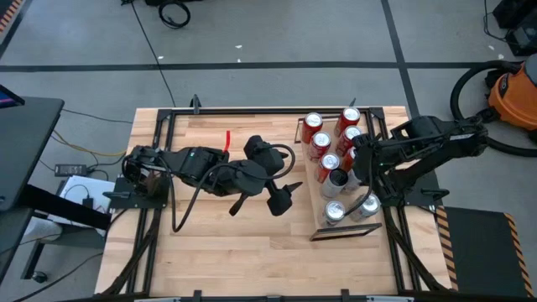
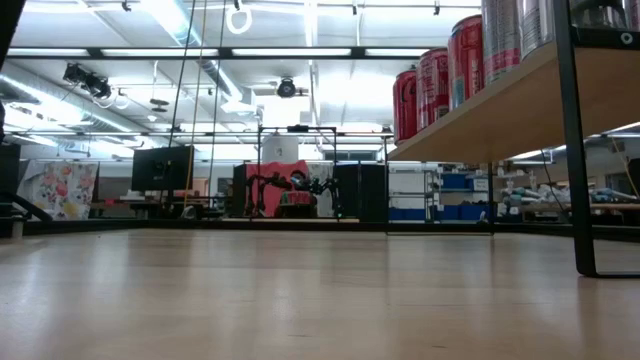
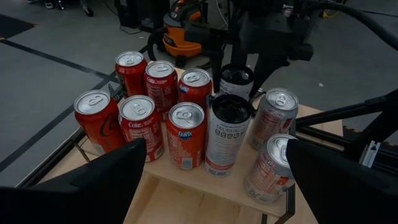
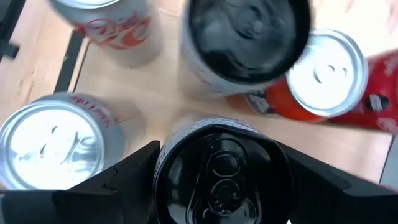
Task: Place canned beverage on shelf
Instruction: Adjust the white pink soda can on the shelf
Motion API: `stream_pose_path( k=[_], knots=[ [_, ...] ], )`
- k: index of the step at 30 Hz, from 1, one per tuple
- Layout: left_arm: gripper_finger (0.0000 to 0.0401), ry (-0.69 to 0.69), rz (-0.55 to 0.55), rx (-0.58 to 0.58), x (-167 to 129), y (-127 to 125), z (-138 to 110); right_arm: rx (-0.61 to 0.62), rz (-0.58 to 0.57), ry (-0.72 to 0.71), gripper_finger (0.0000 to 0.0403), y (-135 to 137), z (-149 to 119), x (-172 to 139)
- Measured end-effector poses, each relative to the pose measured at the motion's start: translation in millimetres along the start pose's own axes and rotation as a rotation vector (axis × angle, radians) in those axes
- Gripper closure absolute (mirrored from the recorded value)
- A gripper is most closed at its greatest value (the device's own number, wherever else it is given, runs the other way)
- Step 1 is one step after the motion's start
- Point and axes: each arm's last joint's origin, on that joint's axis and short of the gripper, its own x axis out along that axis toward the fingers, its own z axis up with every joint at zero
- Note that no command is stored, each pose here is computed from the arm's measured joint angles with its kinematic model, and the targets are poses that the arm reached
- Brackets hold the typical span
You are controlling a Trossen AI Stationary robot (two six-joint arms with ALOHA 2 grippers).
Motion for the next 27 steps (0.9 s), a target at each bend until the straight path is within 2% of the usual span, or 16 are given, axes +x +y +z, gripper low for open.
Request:
stream_pose_path(
  k=[11,21,27],
  knots=[
    [0.0003,-0.009,-0.004,-0.035,0,0,1,-0.212,0.034,-0.03,0.0117,9,-3,-5],
    [0.0003,-0.008,-0.004,-0.051,0,0,1,-0.204,0.016,-0.029,0.0116,9,-3,-5],
    [0.0003,-0.008,-0.004,-0.05,0,0,1,-0.189,0.025,0.011,0.0102,10,-3,4]
  ],
)
